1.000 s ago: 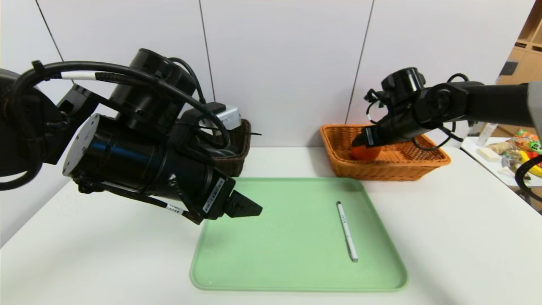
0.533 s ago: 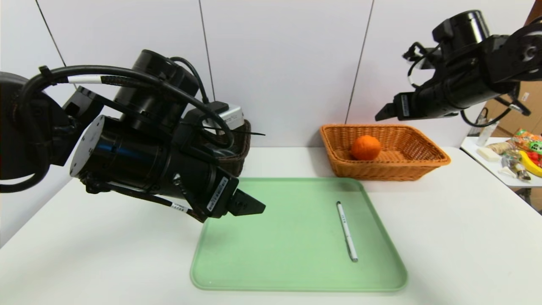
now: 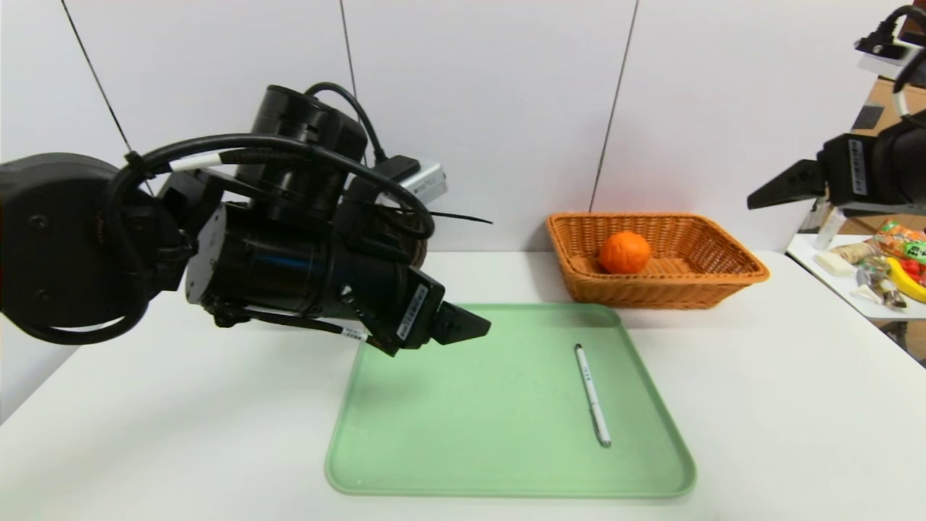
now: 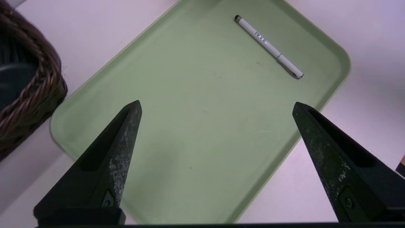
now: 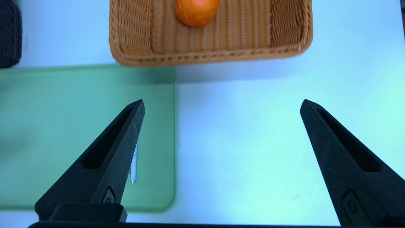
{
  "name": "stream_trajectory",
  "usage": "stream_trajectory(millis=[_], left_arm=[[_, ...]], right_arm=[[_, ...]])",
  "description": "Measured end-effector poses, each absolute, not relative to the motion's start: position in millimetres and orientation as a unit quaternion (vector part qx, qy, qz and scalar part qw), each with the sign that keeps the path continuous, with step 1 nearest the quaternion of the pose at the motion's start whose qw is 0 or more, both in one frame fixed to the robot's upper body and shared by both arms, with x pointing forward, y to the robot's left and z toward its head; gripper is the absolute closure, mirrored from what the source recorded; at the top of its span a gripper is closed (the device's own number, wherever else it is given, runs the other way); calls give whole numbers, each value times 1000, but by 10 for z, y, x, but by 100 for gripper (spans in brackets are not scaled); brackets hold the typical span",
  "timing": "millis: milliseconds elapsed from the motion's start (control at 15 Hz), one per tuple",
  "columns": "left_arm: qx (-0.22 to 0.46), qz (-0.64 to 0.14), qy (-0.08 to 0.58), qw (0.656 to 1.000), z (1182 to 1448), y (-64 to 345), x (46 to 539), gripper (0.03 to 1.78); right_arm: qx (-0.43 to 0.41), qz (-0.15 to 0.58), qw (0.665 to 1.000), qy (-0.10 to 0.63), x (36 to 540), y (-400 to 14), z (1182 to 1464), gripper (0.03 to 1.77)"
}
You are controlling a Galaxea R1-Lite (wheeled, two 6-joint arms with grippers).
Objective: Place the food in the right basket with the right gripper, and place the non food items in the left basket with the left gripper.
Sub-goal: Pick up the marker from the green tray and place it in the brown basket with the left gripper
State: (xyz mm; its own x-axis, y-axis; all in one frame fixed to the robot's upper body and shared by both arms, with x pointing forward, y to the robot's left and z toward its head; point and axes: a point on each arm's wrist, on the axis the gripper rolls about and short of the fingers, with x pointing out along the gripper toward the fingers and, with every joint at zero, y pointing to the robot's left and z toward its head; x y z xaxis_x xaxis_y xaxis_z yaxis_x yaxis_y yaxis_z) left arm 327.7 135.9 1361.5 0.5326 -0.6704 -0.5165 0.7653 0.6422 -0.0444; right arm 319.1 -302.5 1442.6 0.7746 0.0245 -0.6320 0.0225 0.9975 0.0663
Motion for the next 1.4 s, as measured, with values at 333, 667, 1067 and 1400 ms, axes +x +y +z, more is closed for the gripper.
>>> stream_trajectory(millis=[333,667,1067,1400], left_arm=[[128,-484,237,833,13503,924,3316,12],[89,-491,276,821,13323,449,3389,12],[21,-414,360,836,13020,-78,3513,12],[1,-378,384,842,12879,-287,3552,12]], right_arm=[[42,-2,938,344,2787,-3079,14342,11],[42,-5,932,360,2738,-3087,14236,11],[41,-6,929,369,2809,-3075,14070,10],[41,-5,930,364,2850,-3068,13996,10]])
